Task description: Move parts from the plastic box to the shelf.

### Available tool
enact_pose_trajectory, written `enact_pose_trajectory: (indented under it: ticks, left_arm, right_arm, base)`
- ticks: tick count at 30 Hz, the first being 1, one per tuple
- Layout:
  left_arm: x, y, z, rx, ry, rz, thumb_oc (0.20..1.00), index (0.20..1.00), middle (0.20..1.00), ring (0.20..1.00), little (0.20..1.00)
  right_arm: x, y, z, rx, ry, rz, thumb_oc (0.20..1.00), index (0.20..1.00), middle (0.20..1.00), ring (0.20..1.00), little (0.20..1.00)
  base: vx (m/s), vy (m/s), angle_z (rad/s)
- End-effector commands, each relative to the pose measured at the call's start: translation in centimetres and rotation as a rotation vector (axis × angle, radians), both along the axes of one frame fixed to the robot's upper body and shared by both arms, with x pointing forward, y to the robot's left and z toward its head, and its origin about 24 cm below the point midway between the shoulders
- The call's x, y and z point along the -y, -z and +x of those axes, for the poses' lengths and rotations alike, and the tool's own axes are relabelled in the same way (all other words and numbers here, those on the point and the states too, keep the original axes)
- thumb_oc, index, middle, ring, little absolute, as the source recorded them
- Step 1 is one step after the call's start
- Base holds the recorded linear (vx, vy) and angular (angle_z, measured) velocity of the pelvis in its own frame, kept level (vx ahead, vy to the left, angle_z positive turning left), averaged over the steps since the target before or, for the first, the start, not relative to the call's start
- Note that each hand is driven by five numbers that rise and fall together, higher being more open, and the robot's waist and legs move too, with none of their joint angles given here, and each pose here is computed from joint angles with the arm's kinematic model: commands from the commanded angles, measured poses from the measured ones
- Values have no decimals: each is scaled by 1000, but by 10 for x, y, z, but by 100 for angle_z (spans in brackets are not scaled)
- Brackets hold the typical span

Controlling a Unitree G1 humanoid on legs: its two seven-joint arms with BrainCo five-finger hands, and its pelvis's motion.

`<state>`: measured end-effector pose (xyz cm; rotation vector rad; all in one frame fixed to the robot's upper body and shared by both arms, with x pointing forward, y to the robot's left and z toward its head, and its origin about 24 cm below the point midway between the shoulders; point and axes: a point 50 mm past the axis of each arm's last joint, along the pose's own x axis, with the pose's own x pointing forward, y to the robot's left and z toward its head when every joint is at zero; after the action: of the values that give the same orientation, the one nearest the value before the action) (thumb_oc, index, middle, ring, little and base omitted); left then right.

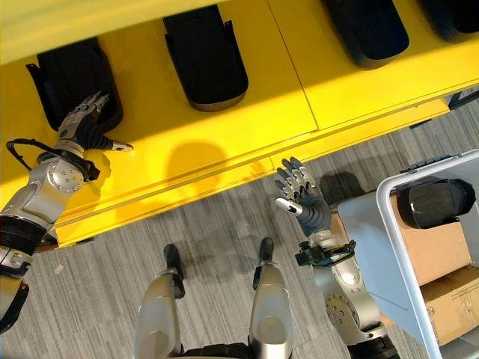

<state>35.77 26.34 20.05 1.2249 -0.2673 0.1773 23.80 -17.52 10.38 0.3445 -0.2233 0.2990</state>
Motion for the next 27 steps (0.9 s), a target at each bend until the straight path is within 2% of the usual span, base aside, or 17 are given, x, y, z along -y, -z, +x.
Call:
enact_pose_trajectory:
  ticks: [1,14,27]
  left_arm:
    - [-15,-29,-5,49,-27,57,1000,1000,1000,1000,1000]
    - [-18,-22,-21,67,-12,40,1000,1000,1000,1000,1000]
    - [-15,-11,-29,77,11,-61,1000,1000,1000,1000,1000]
  right_arm:
    - [4,-33,-5,165,-8,25,1000,1000,1000,1000,1000]
    - [5,-35,-5,173,0,20,1000,1000,1000,1000,1000]
    - [7,-36,-5,174,11,6,1000,1000,1000,1000,1000]
  base:
    - [0,0,0]
    - [1,1,1]
    - [0,0,0]
